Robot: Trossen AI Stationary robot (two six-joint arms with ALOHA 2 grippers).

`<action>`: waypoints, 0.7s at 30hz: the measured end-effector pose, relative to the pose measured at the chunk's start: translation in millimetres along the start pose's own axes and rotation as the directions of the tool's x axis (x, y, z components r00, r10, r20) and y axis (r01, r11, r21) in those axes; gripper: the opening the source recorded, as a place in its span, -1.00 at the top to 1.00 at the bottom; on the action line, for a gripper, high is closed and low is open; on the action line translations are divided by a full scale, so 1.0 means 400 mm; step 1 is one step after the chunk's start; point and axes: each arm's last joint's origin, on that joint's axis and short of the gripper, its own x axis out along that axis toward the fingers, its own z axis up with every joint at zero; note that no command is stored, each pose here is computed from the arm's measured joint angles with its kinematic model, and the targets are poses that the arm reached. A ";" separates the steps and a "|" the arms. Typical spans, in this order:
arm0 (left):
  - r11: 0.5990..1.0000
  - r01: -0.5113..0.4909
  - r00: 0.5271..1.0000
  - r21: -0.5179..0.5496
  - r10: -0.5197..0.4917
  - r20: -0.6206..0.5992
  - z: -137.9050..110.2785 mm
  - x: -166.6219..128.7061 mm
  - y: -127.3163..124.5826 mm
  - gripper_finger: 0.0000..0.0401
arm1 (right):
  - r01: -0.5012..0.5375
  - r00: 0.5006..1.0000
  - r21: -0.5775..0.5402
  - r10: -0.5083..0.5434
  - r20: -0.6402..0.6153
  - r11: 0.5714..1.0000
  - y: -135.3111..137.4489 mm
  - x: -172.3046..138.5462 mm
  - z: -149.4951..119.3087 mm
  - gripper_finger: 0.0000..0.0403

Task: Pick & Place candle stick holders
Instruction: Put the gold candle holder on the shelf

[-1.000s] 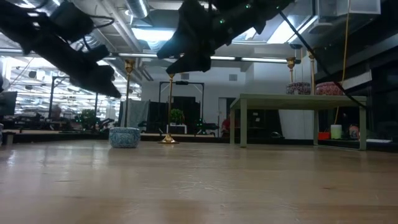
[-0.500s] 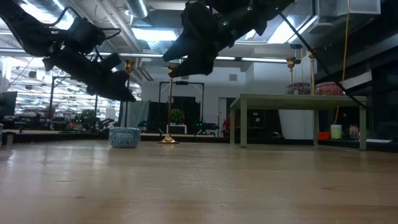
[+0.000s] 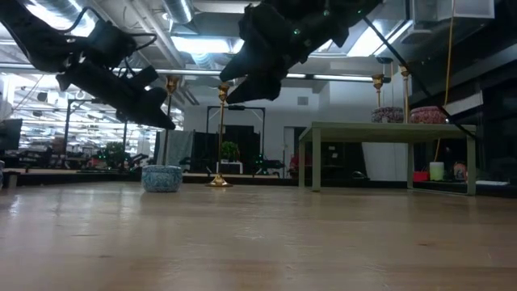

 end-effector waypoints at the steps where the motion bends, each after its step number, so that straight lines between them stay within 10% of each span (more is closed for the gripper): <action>1: 1.000 0.000 1.000 0.003 0.000 -0.007 0.006 0.001 0.000 0.92 | -0.005 1.000 0.004 0.005 -0.006 1.000 -0.004 -0.001 -0.001 -0.89; 21: 0.993 0.057 0.989 0.108 -0.071 0.133 0.352 -0.024 -0.026 0.93 | 0.038 0.993 0.081 -0.029 -0.110 0.996 -0.003 -0.056 -0.010 -0.89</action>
